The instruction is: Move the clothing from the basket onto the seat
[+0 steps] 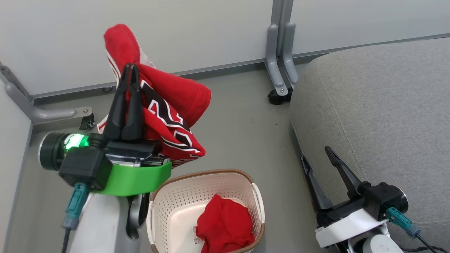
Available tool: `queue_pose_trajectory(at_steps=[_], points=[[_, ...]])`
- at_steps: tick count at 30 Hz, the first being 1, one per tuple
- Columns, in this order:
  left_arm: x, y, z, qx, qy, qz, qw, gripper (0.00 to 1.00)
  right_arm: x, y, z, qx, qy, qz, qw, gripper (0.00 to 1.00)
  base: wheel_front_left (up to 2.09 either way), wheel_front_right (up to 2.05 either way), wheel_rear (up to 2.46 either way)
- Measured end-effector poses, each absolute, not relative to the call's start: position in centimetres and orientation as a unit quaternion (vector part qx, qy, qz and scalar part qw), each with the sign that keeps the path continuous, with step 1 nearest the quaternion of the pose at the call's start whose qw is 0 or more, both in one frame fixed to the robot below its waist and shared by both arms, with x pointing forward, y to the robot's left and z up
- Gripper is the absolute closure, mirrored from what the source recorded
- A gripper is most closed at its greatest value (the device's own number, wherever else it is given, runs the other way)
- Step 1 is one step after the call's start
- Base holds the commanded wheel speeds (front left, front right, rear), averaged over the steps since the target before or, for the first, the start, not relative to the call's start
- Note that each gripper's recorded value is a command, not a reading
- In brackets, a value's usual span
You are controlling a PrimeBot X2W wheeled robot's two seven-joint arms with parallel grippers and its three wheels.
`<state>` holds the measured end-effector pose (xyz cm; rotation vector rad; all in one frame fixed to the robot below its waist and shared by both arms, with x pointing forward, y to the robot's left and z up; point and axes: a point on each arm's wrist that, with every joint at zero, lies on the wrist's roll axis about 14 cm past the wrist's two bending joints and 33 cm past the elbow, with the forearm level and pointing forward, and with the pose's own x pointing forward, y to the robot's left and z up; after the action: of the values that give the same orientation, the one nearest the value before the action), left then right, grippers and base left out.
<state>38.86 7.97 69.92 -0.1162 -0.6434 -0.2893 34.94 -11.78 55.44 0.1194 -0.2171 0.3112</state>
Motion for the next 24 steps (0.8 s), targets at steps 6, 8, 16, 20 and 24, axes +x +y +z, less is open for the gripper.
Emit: queue_pose_trajectory(at_steps=[6,8,16,20,24], points=[[36.5,9.4,73.7,-0.112,-0.373,-0.14,0.91,1.0,34.7,-11.9,55.6,0.06,-0.11,0.152,0.98,0.0,0.0,0.0,0.0],[36.1,9.4,74.1,-0.12,-0.38,-0.146,0.905,1.0,34.7,-11.9,55.6,0.061,-0.111,0.151,0.98,0.0,0.0,0.0,0.0],[35.5,8.0,74.6,-0.144,-0.384,-0.181,0.894,1.0,34.9,-11.7,55.5,0.063,-0.109,0.152,0.98,0.0,0.0,0.0,0.0],[35.4,6.6,74.2,-0.156,-0.373,-0.204,0.892,1.0,34.9,-11.9,55.5,0.063,-0.109,0.149,0.981,0.0,0.0,0.0,0.0],[35.4,5.0,73.4,-0.163,-0.357,-0.231,0.89,1.0,34.9,-12.1,55.4,0.063,-0.108,0.146,0.981,0.0,0.0,0.0,0.0]])
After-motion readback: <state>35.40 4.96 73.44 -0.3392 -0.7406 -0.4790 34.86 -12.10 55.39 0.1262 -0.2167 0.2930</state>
